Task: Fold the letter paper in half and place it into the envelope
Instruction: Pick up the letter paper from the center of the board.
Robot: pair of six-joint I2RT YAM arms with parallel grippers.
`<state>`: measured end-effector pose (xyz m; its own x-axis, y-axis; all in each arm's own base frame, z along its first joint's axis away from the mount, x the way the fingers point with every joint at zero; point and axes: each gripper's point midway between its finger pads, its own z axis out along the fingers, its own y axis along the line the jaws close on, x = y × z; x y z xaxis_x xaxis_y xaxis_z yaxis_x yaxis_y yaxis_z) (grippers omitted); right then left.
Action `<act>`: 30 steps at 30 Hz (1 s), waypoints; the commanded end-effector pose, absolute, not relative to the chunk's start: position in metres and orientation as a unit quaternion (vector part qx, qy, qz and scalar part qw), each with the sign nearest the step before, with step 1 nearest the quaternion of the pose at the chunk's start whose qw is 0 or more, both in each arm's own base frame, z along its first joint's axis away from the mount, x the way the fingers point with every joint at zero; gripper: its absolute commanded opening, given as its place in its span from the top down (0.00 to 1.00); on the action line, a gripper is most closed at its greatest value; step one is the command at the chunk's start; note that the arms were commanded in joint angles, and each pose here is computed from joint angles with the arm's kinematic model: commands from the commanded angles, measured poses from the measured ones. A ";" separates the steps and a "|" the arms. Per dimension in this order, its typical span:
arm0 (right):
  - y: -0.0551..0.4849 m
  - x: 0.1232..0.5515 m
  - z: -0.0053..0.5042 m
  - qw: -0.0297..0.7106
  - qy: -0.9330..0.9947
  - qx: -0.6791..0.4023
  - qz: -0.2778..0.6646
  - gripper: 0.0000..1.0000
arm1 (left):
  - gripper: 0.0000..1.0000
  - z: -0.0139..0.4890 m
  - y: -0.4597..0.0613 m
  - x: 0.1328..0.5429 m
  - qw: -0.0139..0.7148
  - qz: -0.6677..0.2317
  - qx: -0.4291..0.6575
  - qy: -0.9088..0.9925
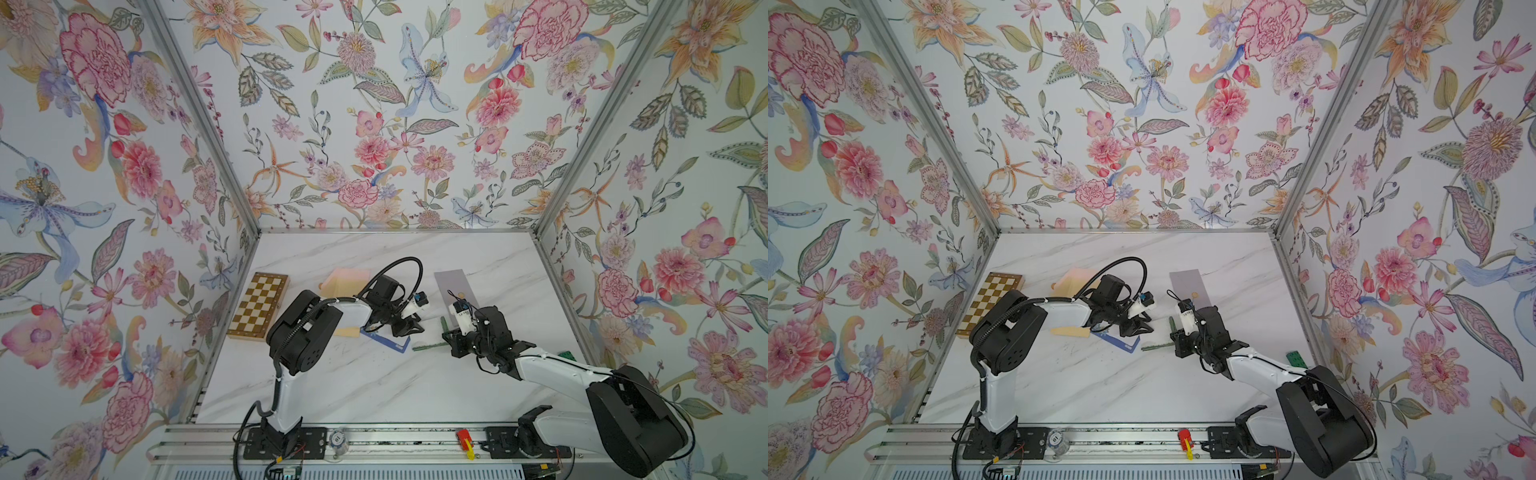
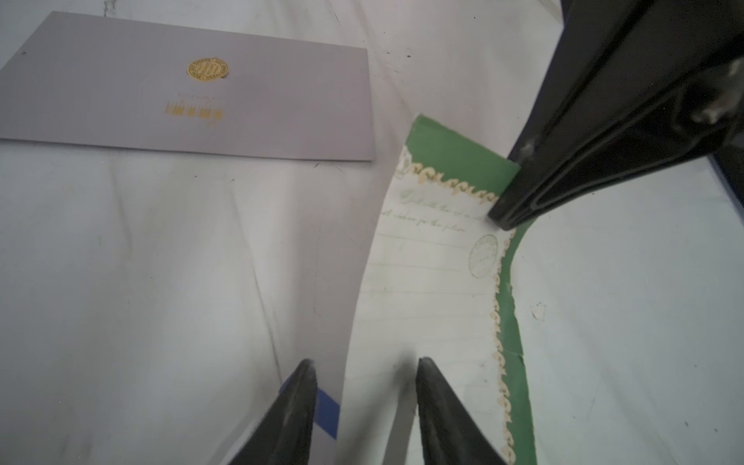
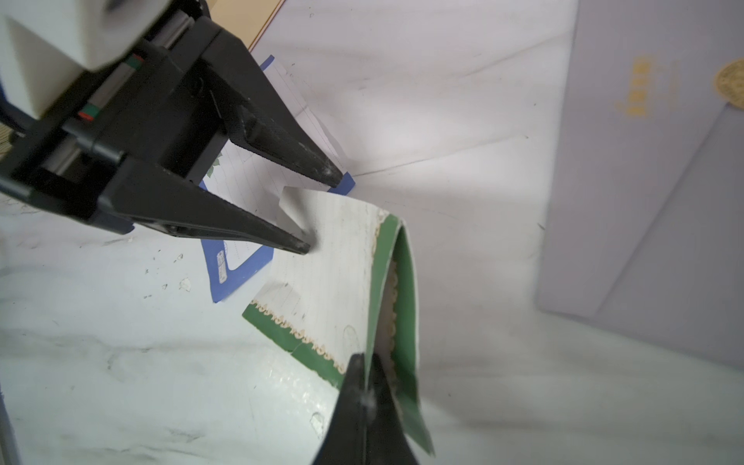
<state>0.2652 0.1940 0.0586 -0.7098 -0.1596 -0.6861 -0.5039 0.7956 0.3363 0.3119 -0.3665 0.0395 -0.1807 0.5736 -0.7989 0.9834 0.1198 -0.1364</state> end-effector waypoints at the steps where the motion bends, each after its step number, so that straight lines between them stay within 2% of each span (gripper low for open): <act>1: 0.194 0.267 0.062 0.348 0.882 -0.194 0.252 1.00 | 0.56 0.038 -0.367 0.309 0.287 -0.364 0.573 0.676; 7: 0.192 0.270 0.063 0.355 0.882 -0.188 0.248 1.00 | 0.57 0.035 -0.365 0.299 0.275 -0.377 0.575 0.672; 12: 0.191 0.272 0.064 0.359 0.882 -0.182 0.245 1.00 | 0.63 0.037 -0.362 0.295 0.275 -0.377 0.576 0.671; 15: 0.192 0.272 0.063 0.357 0.883 -0.182 0.246 1.00 | 0.70 0.042 -0.361 0.295 0.282 -0.374 0.576 0.670; 19: 0.191 0.271 0.063 0.356 0.883 -0.181 0.246 0.99 | 0.73 0.047 -0.362 0.296 0.287 -0.373 0.575 0.669; 24: 0.190 0.271 0.065 0.358 0.883 -0.178 0.246 0.98 | 0.92 0.054 -0.362 0.295 0.293 -0.376 0.576 0.664; 28: 0.190 0.272 0.069 0.361 0.881 -0.178 0.248 0.95 | 0.97 0.062 -0.362 0.294 0.299 -0.377 0.577 0.660; 30: 0.190 0.273 0.071 0.359 0.881 -0.177 0.251 0.87 | 0.98 0.065 -0.361 0.292 0.299 -0.378 0.580 0.657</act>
<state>0.2730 0.1895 0.0678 -0.6795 -0.1356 -0.7211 -0.4907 0.8146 0.3092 0.2949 -0.3638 0.0479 -0.1729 0.5582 -0.8115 0.9842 0.0659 -0.1643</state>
